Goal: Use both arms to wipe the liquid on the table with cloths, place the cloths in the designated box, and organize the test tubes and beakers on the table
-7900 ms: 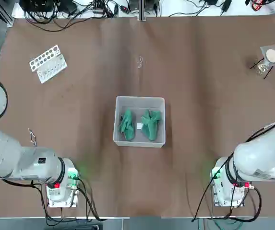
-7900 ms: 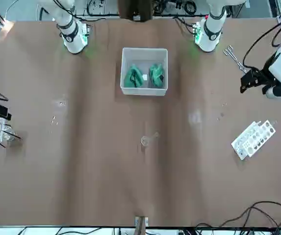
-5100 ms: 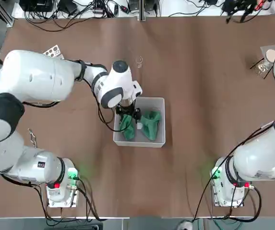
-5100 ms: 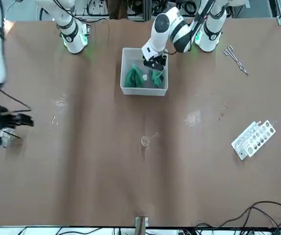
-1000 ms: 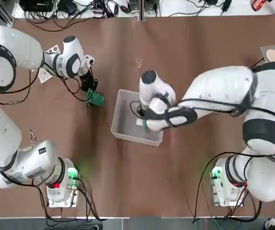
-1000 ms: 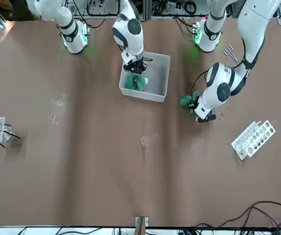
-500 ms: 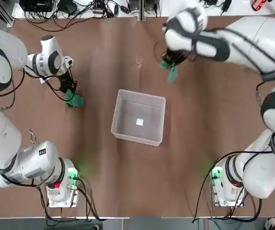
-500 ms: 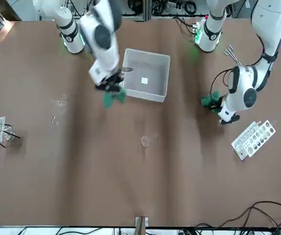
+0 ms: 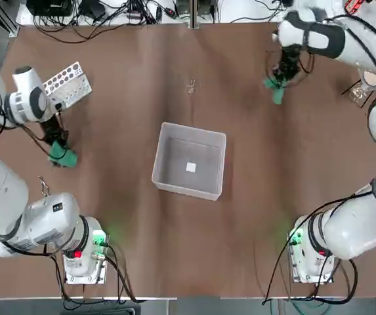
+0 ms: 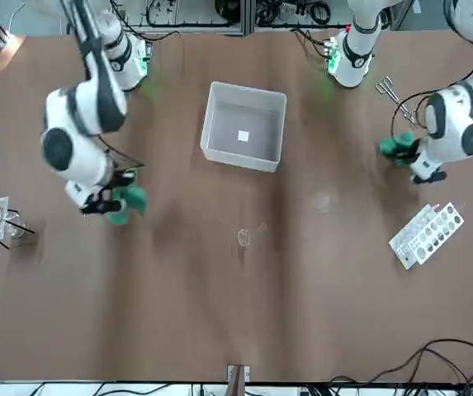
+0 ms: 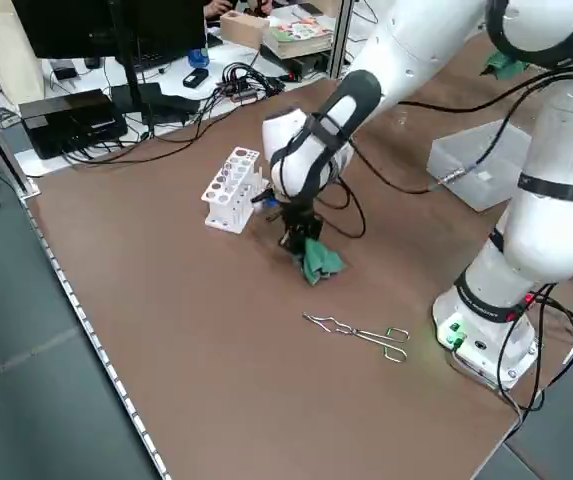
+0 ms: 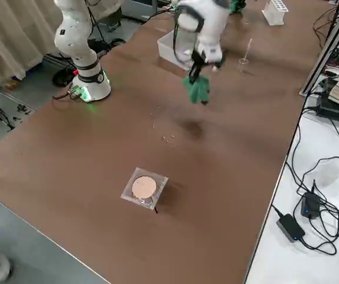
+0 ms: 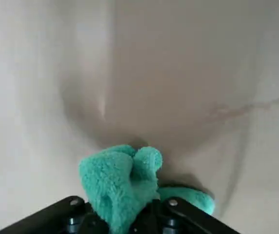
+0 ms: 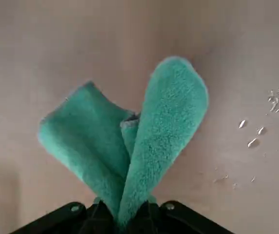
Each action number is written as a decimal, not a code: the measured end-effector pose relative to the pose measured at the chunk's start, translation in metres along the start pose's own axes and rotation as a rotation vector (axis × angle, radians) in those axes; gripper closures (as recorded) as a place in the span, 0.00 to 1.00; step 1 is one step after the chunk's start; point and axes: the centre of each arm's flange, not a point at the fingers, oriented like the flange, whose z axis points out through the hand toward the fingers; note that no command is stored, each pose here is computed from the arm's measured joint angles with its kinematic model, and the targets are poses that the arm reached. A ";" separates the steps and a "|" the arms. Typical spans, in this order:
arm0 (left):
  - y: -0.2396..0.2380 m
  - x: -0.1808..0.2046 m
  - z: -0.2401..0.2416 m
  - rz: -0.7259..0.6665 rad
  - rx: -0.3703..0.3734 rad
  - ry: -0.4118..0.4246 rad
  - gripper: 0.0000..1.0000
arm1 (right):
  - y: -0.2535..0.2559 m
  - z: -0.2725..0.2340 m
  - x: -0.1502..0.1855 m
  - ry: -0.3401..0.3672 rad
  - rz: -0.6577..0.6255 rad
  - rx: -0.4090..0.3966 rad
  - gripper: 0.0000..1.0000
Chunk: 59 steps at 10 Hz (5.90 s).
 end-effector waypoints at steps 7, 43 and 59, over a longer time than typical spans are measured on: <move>0.222 0.055 -0.035 0.112 0.053 0.135 0.91 | 0.218 0.117 -0.044 0.099 -0.139 -0.013 0.92; 0.486 -0.141 -0.191 0.262 0.004 0.184 0.89 | 0.036 -0.043 0.006 0.038 -0.360 0.302 0.90; 0.521 0.073 -0.237 0.135 -0.383 0.238 0.02 | -0.407 0.029 -0.207 0.176 0.035 0.267 0.50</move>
